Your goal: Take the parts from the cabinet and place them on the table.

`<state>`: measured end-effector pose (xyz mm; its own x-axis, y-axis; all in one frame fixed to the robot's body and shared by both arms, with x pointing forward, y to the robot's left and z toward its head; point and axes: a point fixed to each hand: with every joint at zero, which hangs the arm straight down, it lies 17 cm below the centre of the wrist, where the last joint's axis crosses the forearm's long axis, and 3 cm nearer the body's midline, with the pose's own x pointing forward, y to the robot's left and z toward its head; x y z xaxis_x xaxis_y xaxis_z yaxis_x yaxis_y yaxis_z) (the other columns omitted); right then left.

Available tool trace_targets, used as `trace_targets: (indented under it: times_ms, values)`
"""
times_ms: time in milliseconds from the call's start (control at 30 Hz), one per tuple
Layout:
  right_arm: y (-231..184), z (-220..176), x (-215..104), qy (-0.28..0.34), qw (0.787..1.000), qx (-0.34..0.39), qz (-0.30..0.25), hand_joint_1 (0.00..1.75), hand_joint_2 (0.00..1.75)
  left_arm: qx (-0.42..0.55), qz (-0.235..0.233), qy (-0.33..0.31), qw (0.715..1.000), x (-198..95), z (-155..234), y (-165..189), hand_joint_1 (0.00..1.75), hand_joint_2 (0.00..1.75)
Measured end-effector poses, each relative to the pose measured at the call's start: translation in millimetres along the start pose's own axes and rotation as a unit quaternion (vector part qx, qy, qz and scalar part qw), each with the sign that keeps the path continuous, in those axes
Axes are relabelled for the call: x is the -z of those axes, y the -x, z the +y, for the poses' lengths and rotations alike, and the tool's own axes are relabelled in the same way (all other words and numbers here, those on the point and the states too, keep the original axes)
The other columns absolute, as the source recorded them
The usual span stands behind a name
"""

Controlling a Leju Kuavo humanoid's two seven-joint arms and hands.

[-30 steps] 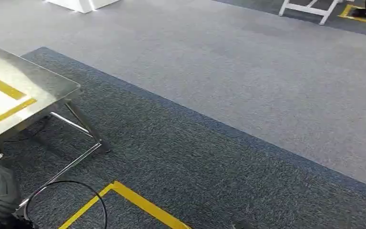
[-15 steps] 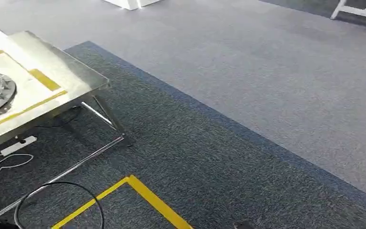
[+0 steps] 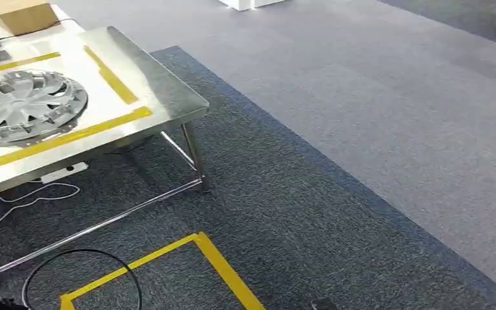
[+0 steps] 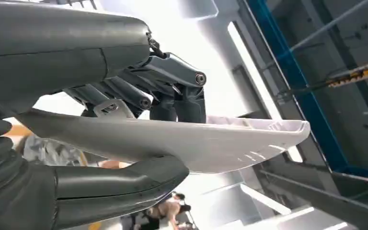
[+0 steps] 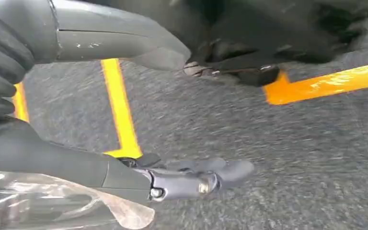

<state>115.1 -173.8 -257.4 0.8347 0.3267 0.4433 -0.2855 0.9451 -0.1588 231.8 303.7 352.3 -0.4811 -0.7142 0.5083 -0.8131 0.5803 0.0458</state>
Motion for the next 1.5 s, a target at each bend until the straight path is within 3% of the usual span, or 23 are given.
trace_targets:
  times_ms: [867, 1500]
  values:
    - [-4.1, -4.4, 1.3, -0.002, 1.0, 0.014, -0.012, 0.0, 1.75, -0.051, 0.008, -0.003, 0.999, -0.5, -11.5, -12.6, 1.75, 1.75]
    - [10.0, 3.3, -2.9, -0.004, 1.0, 0.02, 0.013, 0.0, 1.75, -0.073, 0.028, 0.001, 0.997, -7.0, -19.8, -4.4, 1.75, 1.75]
